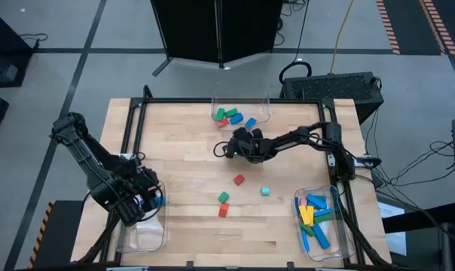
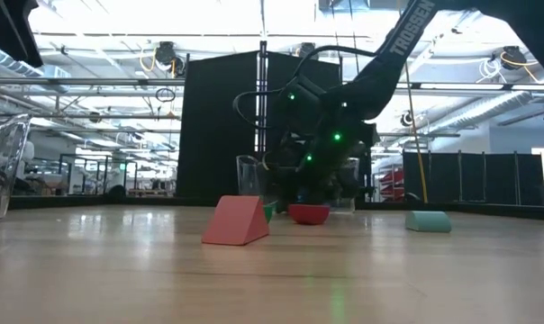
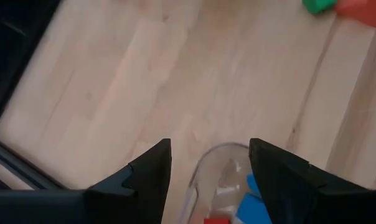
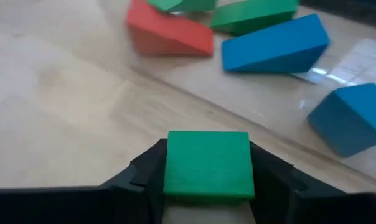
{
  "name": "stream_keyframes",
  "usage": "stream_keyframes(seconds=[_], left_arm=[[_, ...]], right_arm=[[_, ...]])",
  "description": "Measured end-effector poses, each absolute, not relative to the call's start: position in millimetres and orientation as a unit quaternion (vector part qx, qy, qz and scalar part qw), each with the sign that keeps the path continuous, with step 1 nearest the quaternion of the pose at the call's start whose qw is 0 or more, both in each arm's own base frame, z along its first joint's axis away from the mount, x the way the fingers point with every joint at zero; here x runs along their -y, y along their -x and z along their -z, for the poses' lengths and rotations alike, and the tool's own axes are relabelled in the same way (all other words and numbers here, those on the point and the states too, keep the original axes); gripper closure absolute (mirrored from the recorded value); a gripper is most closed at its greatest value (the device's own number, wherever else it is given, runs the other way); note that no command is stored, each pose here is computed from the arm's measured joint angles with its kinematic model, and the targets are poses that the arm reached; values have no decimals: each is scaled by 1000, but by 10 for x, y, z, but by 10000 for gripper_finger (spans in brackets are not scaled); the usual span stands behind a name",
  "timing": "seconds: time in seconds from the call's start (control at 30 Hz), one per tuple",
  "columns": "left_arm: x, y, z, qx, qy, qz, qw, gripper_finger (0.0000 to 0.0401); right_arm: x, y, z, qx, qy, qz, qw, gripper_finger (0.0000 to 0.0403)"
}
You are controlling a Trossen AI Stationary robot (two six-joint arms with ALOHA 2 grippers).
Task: Sort blocks by size
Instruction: Put the green half circle block into the bottom left transparent bin
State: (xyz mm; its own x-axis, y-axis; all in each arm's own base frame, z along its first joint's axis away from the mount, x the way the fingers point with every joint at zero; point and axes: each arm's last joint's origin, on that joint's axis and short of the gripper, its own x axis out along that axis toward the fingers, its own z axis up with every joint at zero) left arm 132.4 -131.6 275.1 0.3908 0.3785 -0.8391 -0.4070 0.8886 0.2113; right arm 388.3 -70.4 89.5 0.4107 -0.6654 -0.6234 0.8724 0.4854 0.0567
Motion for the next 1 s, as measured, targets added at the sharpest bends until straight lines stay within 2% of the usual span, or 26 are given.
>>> stream_keyframes(seconds=[0.2,0.43,0.6,0.8,1.0], left_arm=[[1295,-1356,-2780,-435,-21,-253,864,184],[1412,-1499,-2722,-383,-136,-214,888,184],[1520,-1645,-2557,-369,-237,-180,880,184],[1531,-1808,-2400,-361,-315,-200,855,184],[1511,-2039,-2231,-381,-352,-210,829,184]], right_arm=[[578,-3926,-1017,-293,-223,387,845,222],[496,-3999,-1390,-267,-273,246,891,242],[436,-4049,-1631,-239,-294,111,919,229],[334,-4096,-1745,-222,-314,-60,921,233],[239,-4100,-1772,-227,-318,-138,910,230]])
